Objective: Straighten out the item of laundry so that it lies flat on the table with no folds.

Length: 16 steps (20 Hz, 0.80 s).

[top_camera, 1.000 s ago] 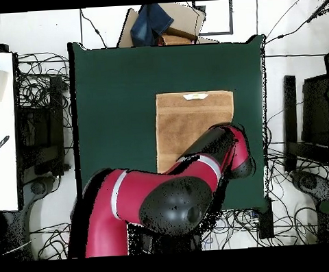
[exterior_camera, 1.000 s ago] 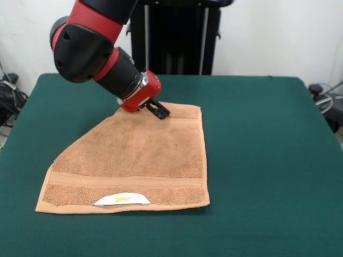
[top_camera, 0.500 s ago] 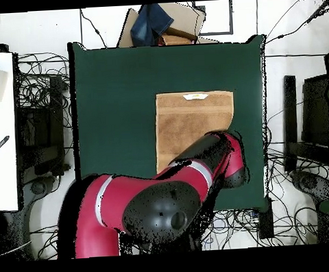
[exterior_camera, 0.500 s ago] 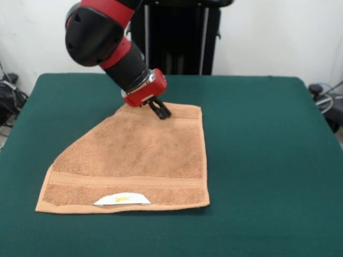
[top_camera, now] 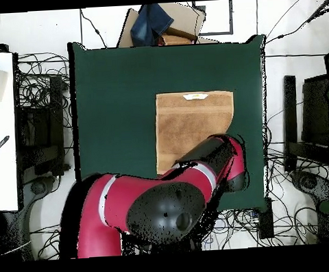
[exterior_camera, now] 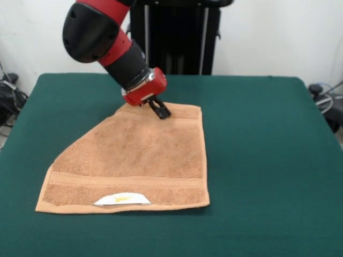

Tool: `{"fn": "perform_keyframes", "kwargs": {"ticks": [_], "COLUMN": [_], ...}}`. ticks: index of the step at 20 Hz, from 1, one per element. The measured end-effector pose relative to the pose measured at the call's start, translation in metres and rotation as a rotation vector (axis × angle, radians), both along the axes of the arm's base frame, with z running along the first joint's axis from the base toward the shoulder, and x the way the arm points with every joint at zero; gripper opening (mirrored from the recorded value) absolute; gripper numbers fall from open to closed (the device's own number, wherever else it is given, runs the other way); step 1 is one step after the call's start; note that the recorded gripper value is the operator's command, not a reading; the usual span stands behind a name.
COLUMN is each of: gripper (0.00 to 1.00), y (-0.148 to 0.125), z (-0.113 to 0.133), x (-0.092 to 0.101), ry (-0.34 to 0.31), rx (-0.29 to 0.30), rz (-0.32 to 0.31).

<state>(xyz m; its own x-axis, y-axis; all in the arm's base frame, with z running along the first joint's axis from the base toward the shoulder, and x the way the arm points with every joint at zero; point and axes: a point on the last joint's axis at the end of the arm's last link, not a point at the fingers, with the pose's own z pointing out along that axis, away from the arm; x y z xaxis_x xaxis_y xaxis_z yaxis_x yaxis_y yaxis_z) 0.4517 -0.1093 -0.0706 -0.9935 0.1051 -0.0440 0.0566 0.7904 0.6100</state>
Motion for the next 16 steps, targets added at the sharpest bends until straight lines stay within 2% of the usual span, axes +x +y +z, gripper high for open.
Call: {"fn": "perform_keyframes", "kwargs": {"ticks": [10, 16], "gripper": [0.0, 0.0], "y": [-0.015, -0.014], "z": [-0.01, -0.011], "x": [0.0, 0.0], "ry": [0.003, 0.004], "rx": [0.136, 0.145], "rz": [-0.002, -0.001]}}
